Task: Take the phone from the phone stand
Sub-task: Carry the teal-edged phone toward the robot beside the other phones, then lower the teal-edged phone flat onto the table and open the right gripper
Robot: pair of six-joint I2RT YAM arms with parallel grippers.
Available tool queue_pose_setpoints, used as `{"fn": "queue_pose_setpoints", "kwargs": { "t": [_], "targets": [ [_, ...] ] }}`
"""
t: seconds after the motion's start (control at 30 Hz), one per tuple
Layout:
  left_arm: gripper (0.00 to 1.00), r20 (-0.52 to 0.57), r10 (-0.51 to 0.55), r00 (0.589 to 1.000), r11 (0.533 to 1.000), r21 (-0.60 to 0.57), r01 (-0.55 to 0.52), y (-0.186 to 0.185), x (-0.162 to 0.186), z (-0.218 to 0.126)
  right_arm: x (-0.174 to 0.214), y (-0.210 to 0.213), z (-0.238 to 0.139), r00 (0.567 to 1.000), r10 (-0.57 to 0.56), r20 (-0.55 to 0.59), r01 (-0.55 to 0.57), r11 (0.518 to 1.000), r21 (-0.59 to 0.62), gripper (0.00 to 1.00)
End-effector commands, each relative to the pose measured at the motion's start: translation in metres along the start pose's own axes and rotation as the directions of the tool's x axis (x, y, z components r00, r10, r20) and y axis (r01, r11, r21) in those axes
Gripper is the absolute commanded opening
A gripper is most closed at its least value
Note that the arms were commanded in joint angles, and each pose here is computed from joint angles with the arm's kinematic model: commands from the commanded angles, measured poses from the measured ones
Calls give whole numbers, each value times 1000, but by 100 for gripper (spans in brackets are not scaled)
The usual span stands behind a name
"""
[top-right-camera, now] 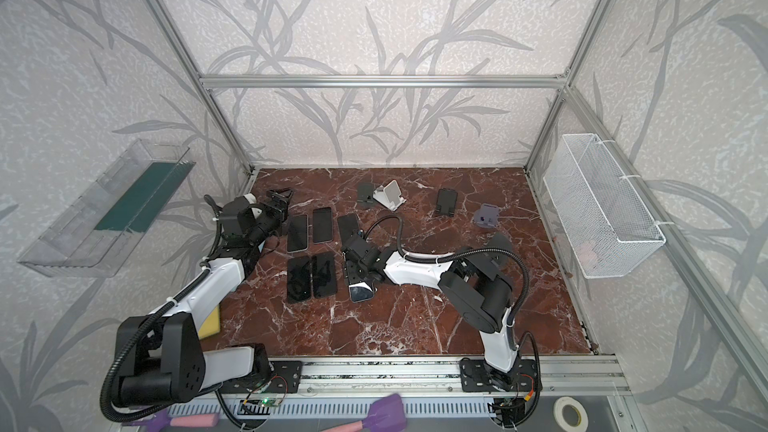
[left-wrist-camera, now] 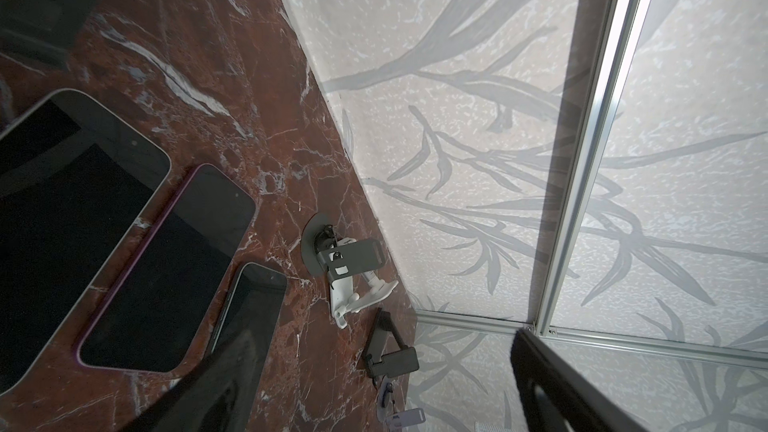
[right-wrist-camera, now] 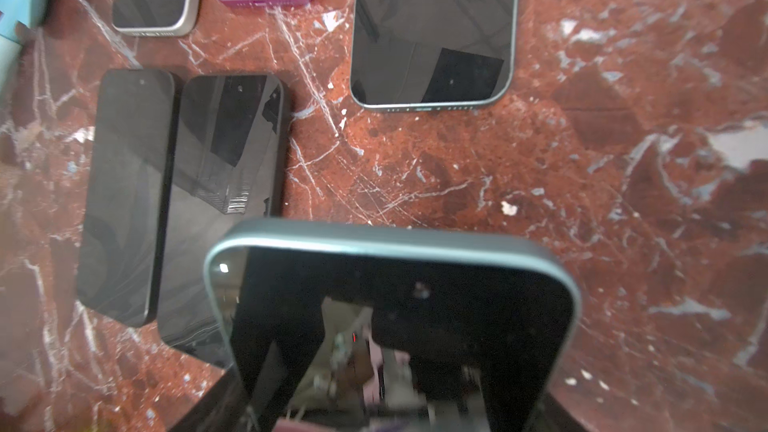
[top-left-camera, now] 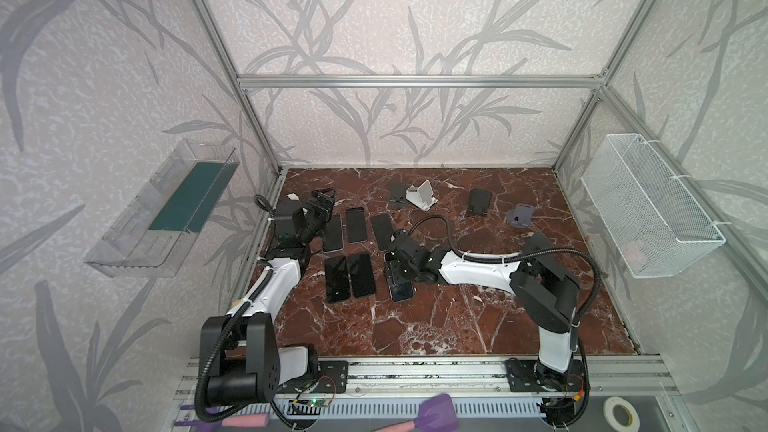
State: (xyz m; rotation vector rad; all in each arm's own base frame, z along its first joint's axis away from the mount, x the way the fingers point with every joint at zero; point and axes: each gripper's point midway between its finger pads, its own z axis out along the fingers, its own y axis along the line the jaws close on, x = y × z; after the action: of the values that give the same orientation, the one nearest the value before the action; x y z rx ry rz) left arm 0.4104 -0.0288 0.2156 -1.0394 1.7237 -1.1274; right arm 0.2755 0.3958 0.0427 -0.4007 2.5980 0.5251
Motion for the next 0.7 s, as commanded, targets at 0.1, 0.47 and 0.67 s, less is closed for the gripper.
{"fn": "queue_pose_setpoints", "kwargs": {
  "t": [0.1, 0.47, 0.67],
  "targets": [
    [96, -19, 6, 1000, 999, 54, -5, -16, 1, 2, 20, -15, 15, 999, -21, -39, 24, 996, 91, 62],
    [95, -117, 51, 992, 996, 83, -42, -27, 30, 14, 31, -7, 25, 998, -37, -51, 42, 993, 108, 65],
    [95, -122, 64, 990, 995, 78, -54, -26, 33, 14, 33, -7, 32, 996, -46, -72, 55, 990, 126, 67]
  ]
}}
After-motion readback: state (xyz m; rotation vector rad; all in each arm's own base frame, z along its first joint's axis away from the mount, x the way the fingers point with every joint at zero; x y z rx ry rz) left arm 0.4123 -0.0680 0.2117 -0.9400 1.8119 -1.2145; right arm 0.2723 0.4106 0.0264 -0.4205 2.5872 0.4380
